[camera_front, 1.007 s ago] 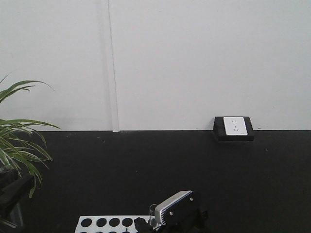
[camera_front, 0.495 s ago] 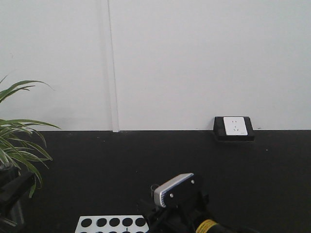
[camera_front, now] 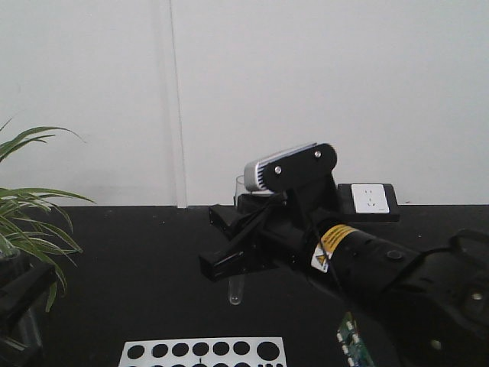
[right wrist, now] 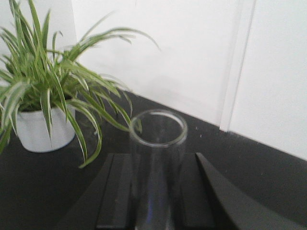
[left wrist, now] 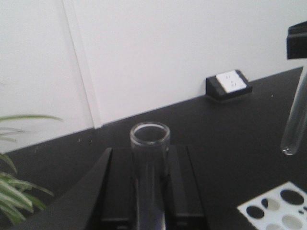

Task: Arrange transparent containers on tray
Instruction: 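Grasp and lift the second clear tube with the right gripper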

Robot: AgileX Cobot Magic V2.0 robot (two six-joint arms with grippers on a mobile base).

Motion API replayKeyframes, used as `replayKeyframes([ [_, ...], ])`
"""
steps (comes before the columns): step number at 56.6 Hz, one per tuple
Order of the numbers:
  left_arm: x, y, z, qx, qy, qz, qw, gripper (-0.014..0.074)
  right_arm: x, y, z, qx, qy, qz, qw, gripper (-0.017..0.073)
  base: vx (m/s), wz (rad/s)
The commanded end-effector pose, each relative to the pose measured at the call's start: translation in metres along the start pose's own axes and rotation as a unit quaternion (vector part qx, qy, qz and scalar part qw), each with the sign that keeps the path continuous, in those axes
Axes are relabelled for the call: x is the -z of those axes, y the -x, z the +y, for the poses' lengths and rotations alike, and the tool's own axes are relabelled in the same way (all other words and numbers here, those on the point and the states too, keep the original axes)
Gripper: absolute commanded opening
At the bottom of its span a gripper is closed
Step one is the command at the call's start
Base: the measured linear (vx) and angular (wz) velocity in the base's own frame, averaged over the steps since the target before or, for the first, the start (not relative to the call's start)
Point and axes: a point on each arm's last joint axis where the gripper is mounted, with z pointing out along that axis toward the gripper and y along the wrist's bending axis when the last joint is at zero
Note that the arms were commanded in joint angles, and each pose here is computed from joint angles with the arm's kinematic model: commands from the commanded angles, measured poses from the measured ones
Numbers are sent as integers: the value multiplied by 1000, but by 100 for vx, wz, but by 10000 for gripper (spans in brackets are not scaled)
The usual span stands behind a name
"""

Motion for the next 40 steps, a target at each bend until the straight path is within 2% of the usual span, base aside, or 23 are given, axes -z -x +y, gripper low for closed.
replayKeyframes([
  [1,4,25,-4,6,-21,-92,995,13,27,41,-2,8,-4,-72,997,-5,0,0],
  [9,7,26,-4,13,-19,-94,995,13,60,54,-18,7,-35,-45,998,-5,0,0],
  [14,13,28,-2,43,-9,-91,995,14,88,63,-32,10,-67,-42,997,-5,0,0],
  [18,18,31,-1,58,-7,-101,993,14,109,61,-38,25,-85,-43,995,-5,0,0],
  [20,21,33,-1,63,-6,-106,992,14,119,57,-38,34,-91,-41,994,-5,0,0],
  [29,31,37,-1,66,-4,-114,991,14,156,22,-31,34,-91,-32,995,-5,0,0],
  [40,33,37,-1,65,-3,-113,991,14,179,14,-27,37,-92,-50,994,-4,0,0],
])
